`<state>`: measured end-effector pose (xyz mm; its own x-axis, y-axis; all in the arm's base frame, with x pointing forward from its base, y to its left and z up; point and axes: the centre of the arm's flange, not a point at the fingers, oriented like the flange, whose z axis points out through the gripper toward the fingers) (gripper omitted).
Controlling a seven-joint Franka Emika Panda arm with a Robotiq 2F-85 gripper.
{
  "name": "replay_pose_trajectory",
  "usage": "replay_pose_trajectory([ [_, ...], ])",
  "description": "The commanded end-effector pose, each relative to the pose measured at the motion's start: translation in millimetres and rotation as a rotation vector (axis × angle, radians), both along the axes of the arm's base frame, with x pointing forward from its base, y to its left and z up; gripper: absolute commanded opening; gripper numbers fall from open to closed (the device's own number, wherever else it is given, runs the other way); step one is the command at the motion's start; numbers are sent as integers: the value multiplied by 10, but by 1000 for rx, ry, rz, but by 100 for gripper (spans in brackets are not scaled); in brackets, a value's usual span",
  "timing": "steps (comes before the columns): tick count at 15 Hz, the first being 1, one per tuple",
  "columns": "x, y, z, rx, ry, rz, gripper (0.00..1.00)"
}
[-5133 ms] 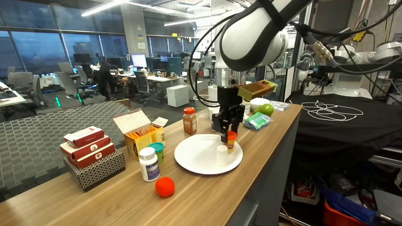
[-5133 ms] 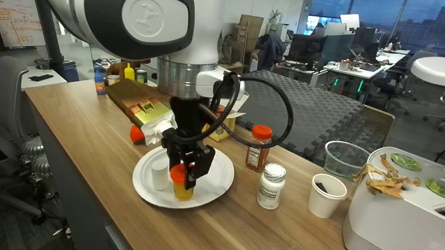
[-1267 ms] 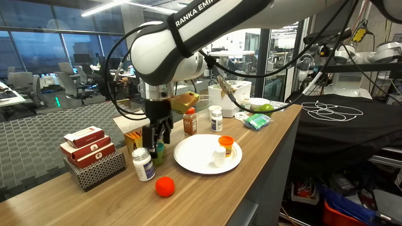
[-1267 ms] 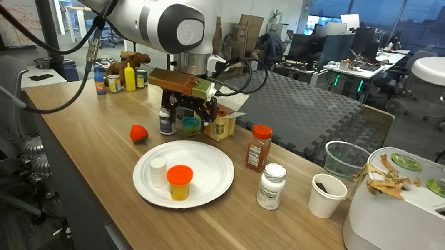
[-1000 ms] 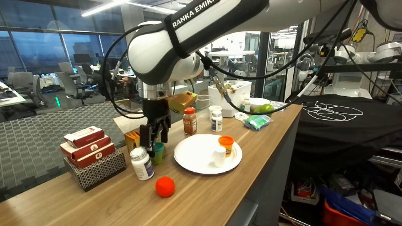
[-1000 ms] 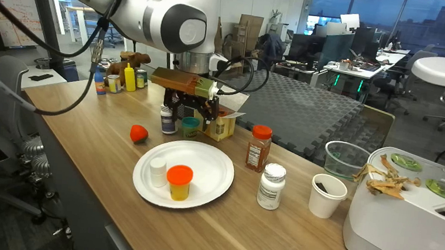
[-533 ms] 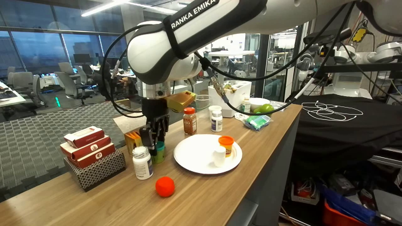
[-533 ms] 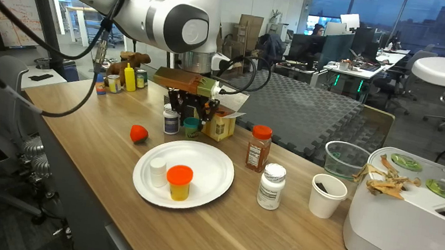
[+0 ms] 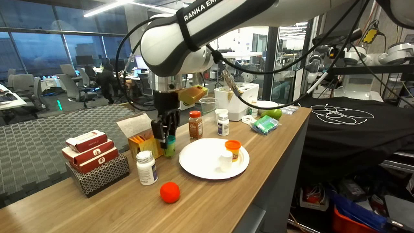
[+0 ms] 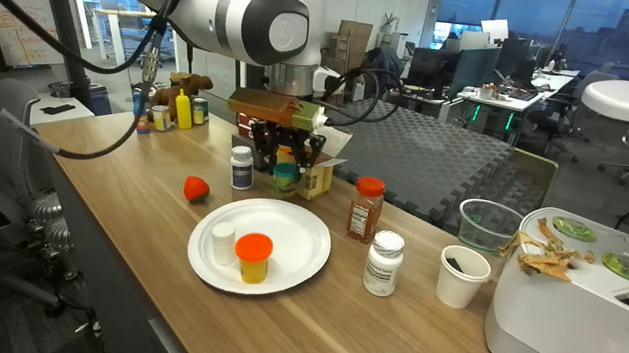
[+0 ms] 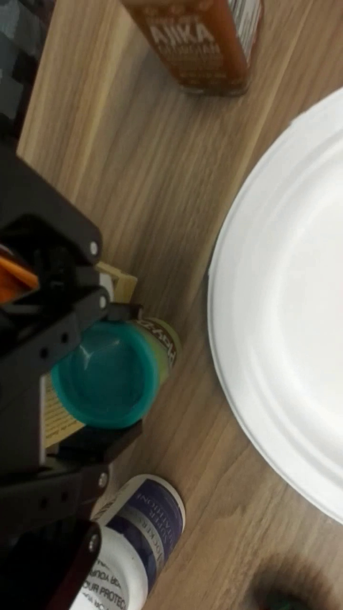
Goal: Put the bottles and red plushy on the plate
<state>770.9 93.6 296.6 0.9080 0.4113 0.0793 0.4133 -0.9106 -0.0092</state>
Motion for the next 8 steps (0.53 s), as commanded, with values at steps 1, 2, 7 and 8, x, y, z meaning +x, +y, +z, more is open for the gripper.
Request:
replay_pose_trajectory([
  [1, -352, -239, 339, -19, -25, -64, 28],
  [2, -389, -294, 390, -26, -31, -80, 28],
  [7, -740, -504, 429, -42, -1, -139, 28],
  [8, -822, -515, 404, -47, 4, -146, 28],
])
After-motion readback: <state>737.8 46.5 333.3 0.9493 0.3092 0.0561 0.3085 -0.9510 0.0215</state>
